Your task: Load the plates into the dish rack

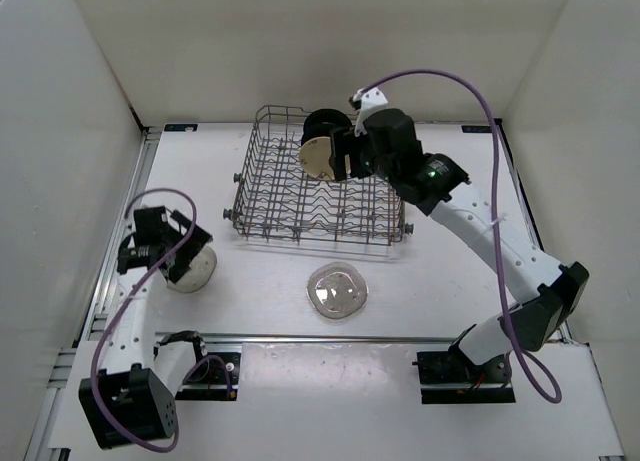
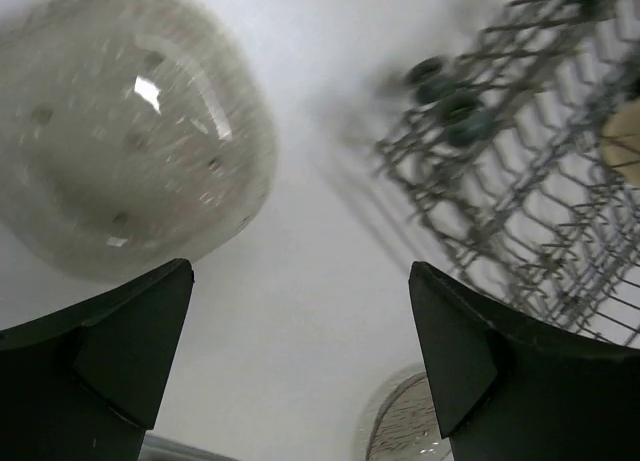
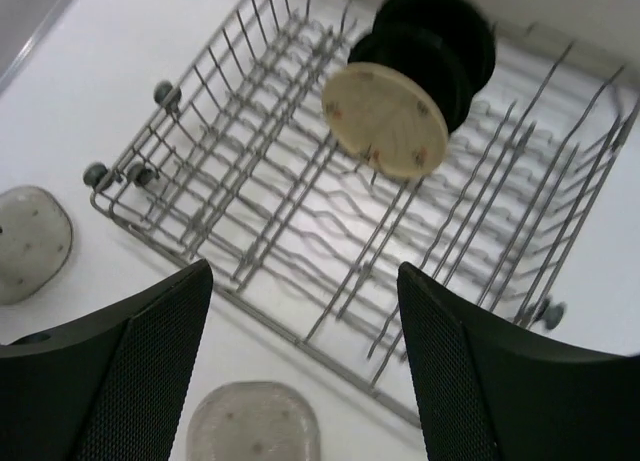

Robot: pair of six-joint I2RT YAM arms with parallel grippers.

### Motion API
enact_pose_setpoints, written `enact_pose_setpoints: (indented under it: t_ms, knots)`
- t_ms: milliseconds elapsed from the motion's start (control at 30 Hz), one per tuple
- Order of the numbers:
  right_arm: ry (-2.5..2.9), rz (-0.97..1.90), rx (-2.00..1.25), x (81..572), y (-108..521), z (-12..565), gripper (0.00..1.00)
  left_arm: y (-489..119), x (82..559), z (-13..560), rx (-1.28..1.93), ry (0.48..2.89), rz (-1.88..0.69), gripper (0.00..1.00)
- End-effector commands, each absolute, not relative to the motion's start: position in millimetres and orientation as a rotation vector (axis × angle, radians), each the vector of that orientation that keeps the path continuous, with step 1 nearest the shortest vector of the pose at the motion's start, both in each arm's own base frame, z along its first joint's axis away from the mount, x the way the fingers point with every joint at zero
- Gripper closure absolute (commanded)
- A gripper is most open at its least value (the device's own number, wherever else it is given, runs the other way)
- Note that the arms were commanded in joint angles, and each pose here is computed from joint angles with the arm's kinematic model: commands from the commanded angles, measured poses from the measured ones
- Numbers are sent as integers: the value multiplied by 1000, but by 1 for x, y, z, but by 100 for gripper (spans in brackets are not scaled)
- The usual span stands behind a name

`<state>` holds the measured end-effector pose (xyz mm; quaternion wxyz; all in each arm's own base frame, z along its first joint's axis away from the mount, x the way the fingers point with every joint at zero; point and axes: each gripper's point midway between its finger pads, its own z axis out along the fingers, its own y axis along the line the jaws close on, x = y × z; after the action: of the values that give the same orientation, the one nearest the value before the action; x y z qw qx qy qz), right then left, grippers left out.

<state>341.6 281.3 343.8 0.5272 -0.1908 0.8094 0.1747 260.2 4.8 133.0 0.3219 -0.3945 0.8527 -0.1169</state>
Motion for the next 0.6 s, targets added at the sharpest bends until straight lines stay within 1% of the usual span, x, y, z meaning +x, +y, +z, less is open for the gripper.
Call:
enact_pose_setpoints:
  t_ms: [0, 133, 267, 500, 567]
  knots:
    - [1974, 439, -362, 335, 291, 328, 22, 3, 203, 89, -1323, 2296, -250, 0]
    - [1932, 460, -352, 339, 299, 343, 22, 0, 177, 71, -1452, 2317, -236, 0]
    - [1886, 486, -334, 342, 303, 357, 22, 12, 156, 62, -1557, 2314, -104, 0]
    - [1830, 528, -336, 343, 308, 364, 22, 20, 158, 64, -1708, 2219, -88, 0]
    - [1787, 542, -330, 343, 308, 377, 22, 21, 156, 56, -1777, 2194, -79, 0]
